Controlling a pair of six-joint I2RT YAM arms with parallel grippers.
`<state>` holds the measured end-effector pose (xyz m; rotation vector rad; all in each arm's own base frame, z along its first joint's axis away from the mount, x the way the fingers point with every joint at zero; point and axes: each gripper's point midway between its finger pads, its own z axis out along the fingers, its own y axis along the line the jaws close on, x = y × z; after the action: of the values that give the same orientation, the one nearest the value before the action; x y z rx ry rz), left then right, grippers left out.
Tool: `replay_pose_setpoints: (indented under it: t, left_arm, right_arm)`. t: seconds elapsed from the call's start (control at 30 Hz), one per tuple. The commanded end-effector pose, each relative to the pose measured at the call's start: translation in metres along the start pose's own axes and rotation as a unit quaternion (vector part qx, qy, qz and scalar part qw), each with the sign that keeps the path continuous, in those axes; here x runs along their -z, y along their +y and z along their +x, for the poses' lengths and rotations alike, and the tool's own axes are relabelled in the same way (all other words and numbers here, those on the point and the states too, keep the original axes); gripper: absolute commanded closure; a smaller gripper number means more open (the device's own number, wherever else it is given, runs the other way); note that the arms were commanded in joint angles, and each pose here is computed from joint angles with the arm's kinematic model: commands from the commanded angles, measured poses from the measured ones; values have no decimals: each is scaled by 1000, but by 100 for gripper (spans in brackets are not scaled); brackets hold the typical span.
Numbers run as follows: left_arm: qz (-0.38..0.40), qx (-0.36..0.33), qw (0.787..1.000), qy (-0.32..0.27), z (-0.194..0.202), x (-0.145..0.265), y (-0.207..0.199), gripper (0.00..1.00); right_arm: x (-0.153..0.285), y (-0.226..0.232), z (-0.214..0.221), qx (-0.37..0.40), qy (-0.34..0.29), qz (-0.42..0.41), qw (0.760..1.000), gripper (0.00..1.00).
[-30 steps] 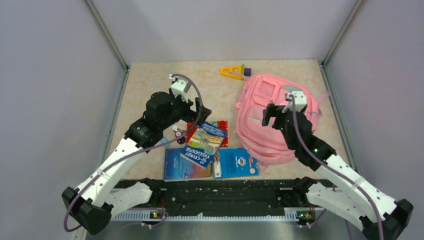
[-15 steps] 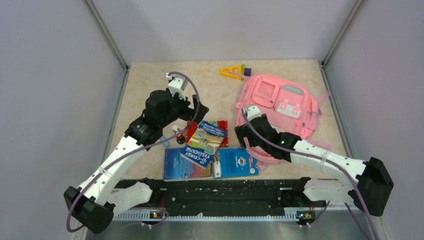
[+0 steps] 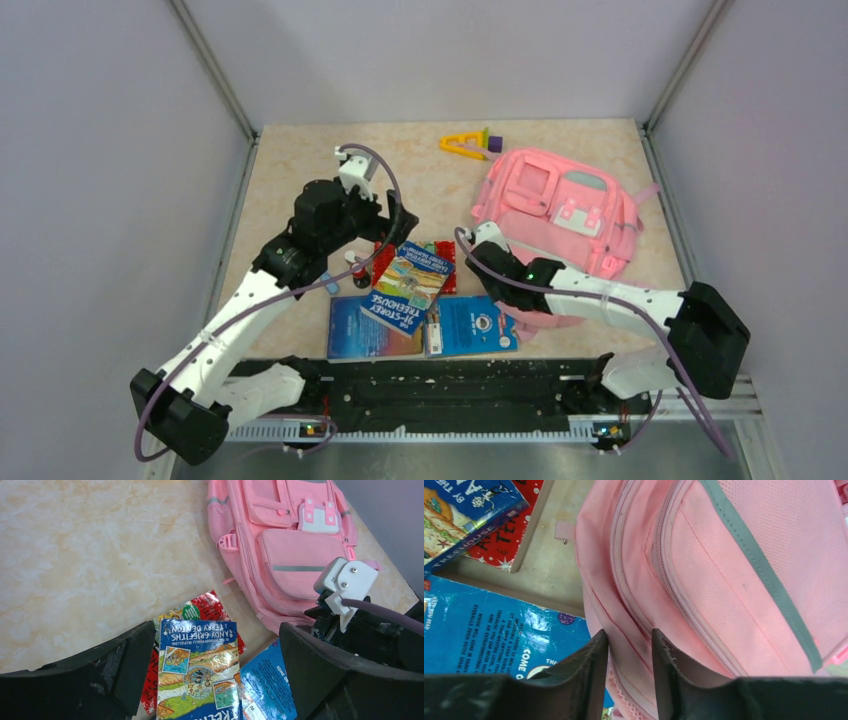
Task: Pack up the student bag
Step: Pick up the student bag at the center of the board.
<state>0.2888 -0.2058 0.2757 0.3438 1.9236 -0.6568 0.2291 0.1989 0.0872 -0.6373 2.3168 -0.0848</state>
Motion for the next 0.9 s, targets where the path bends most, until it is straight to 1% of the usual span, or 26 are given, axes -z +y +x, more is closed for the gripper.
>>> replay_pose_setpoints:
  t: [0.0,0.1,0.13,0.33,0.43,0.5,0.63,0.73,0.87]
  left_arm:
    - [-5,8,1000,-6,-3,-5,2,2]
    - [-5,9,1000,-6,-3,-5,3,2]
    - [-5,9,1000,-6,-3,-5,2,2]
    - [-1,12,1000,-6,-3,-4,1,2]
    - [2,13,1000,-6,-3,-4,-1,2]
    - [4,14,1000,-5,-3,-4,-1,2]
    - [6,16,1000,-6,-4,-3,-2,2]
    - [4,15,1000,-6,-3,-4,-1,2]
    - [4,17,1000,-1,-1,-6,-1,2]
  right_arm:
    - [4,-16,-20,-36,-15,67,997,73]
    - [2,-31,-18,-46,-19,119,992,95]
    - [1,-37,-18,-52,-19,135,989,100]
    - [-12,-75,-7,-123,-3,184,975,100]
    - [-14,-95,-6,-158,-13,197,968,100]
    - [-16,-100,-12,-179,-28,187,966,100]
    - [-20,-82,-45,-215,-63,121,967,100]
    - [-21,-63,-73,-224,-85,67,968,100]
    - [-7,-55,-110,-203,-125,56,970,100]
